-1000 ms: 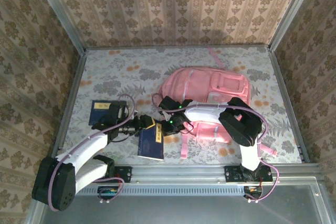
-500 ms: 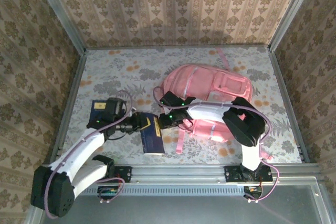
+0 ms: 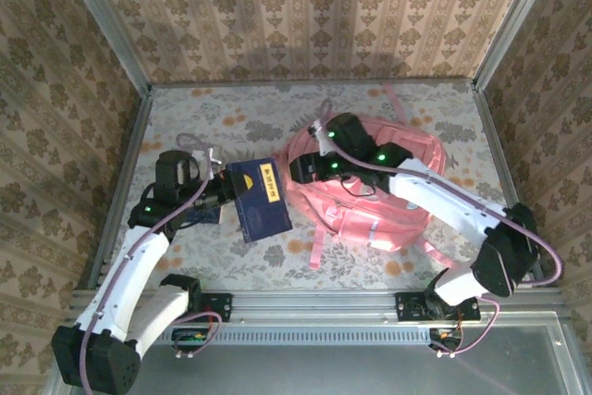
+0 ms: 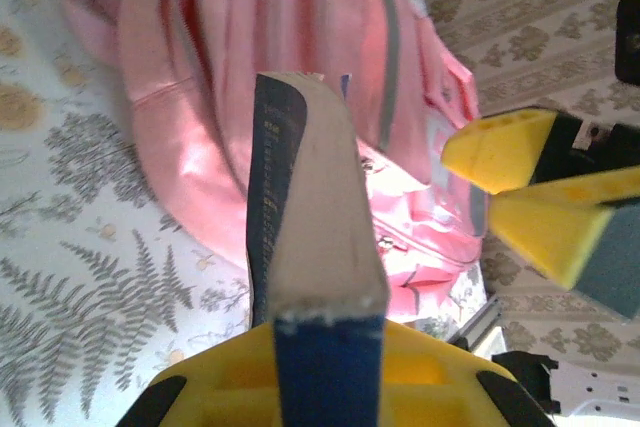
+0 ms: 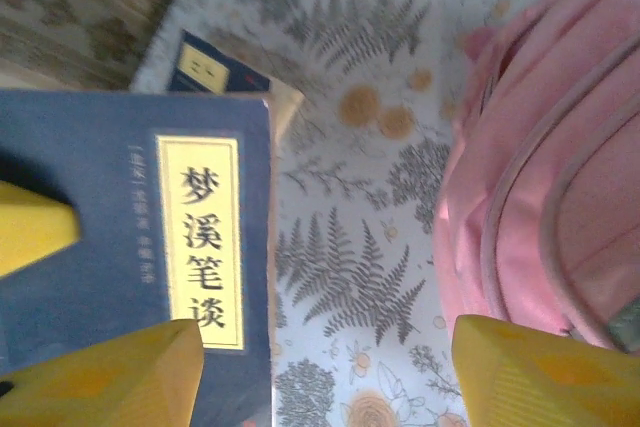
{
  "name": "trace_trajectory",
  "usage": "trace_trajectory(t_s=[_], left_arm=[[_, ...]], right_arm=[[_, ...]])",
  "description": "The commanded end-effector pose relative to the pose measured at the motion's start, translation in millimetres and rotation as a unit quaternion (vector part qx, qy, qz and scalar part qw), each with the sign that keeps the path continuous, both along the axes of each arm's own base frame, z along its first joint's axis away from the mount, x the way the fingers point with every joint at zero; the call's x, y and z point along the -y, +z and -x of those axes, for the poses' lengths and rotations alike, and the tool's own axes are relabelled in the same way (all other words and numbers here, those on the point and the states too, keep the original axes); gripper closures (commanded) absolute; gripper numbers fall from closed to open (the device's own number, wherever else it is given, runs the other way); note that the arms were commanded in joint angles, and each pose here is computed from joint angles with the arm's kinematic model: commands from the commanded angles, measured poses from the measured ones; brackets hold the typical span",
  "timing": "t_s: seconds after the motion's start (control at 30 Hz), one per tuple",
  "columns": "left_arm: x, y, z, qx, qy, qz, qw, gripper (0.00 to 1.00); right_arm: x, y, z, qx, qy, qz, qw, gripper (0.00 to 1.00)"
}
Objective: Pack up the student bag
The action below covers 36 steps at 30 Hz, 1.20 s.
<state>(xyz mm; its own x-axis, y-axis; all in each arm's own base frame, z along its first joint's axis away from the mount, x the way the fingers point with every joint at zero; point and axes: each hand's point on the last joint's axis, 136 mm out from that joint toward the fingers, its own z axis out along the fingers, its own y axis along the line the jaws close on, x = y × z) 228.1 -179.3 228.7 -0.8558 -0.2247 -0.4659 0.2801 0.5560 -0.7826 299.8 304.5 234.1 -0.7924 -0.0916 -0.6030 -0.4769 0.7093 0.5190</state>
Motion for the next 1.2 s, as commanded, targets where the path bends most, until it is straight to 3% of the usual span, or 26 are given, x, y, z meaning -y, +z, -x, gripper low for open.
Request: trace_trajectory(t_s=[0.0,0.23,0.57,0.7,0.8,0.97,1.13,1.17], left_arm=[[16,51,1,0.095,-0.06,0.06,0.992,1.0],[37,111,25,0.181,-0.14,0.126,0.965,1.0],[56,155,67,0.248,-0.223,0.175,0.926,1.0],[59,156,69,0.25,-0.225,0.174,0.926,1.0],[59,149,62,0.241,-0.215,0.16,0.933,1.0],[57,139,53,0.236,-0.197,0.15,0.94,1.0],[59,135,43,0.223,-0.194,0.155,0.943,1.0],[60,133,41,0.22,-0.192,0.153,0.944,1.0]], right_arm=[[-10,30,30,-0.011,0.093,-0.083,0.992,0.19],[-4,48,38,-0.011,0.115,-0.11,0.987,0.06],[-12,76,53,-0.031,0.169,-0.209,0.963,0.12],[-18,92,66,-0.05,0.205,-0.264,0.941,0.23],[-17,98,73,-0.051,0.214,-0.282,0.934,0.43],[-7,91,74,-0.036,0.188,-0.258,0.947,0.81],[-2,94,73,-0.033,0.178,-0.278,0.943,1.0],[-1,95,72,-0.033,0.172,-0.279,0.944,1.0]])
